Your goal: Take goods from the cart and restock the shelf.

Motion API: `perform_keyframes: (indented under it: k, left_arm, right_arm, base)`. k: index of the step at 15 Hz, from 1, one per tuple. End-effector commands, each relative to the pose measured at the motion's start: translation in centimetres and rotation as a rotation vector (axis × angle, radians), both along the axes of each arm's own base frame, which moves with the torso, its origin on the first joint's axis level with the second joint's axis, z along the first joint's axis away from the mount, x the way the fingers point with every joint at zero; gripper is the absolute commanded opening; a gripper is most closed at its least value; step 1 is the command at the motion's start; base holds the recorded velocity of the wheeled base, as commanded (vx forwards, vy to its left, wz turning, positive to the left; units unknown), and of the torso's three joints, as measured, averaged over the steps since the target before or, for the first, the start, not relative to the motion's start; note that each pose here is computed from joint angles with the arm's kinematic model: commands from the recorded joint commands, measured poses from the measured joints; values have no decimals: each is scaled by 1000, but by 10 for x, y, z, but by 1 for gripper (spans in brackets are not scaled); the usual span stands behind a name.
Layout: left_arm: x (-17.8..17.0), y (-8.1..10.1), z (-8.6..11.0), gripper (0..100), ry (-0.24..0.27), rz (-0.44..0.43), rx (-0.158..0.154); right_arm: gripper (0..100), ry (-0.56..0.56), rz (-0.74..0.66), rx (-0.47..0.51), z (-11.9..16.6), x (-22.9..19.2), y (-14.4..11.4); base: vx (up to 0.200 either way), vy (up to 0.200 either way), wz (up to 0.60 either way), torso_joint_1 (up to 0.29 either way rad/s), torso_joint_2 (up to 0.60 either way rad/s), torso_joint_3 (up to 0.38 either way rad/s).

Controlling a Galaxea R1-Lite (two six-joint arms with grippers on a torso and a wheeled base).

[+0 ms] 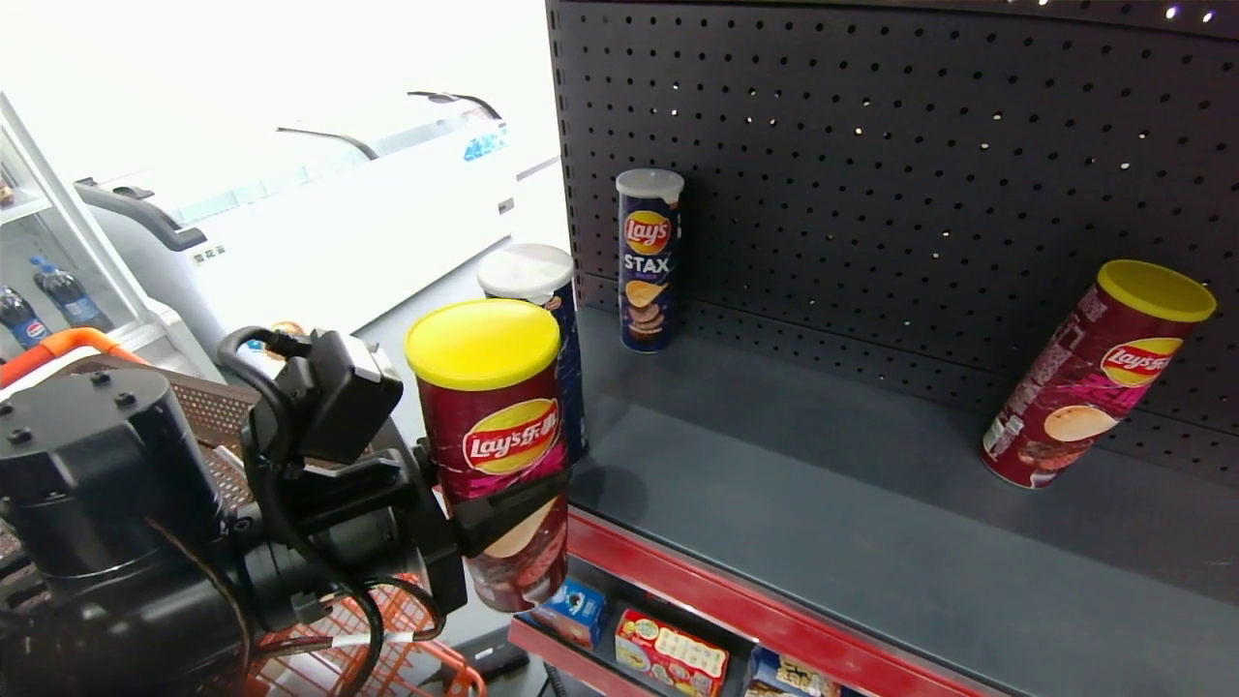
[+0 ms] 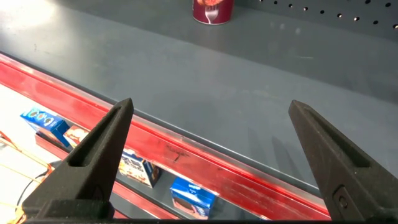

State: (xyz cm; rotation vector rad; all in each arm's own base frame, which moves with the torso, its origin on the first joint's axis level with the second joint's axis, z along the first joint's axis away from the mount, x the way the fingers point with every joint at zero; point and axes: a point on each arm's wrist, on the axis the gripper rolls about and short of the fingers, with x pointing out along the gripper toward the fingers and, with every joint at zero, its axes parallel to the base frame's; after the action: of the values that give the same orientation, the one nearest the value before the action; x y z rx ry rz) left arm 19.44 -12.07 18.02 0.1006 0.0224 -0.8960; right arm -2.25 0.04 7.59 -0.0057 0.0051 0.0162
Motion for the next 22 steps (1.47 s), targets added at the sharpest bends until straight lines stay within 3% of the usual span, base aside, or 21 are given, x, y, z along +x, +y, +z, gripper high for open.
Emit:
perform_keyframes:
  k: [1,5,15,22]
  left_arm:
    - [15,-9,4,0,-9,1,-6]
    - [31,-16,16,0,-46,7,-29]
    - [36,-20,15,0,-36,1,-22]
    - [37,-20,15,0,-35,4,-23]
  right_arm:
    - [100,1,2,-2,0,0,0]
    - [100,1,1,0,0,0,0]
    - [100,1,2,-2,0,0,0]
    - [100,1,2,0,0,0,0]
  base:
    - [0,0,0,0,0,0]
    - [0,0,0,0,0,0]
    - [0,0,0,0,0,0]
    - [0,0,-600,2,0,3]
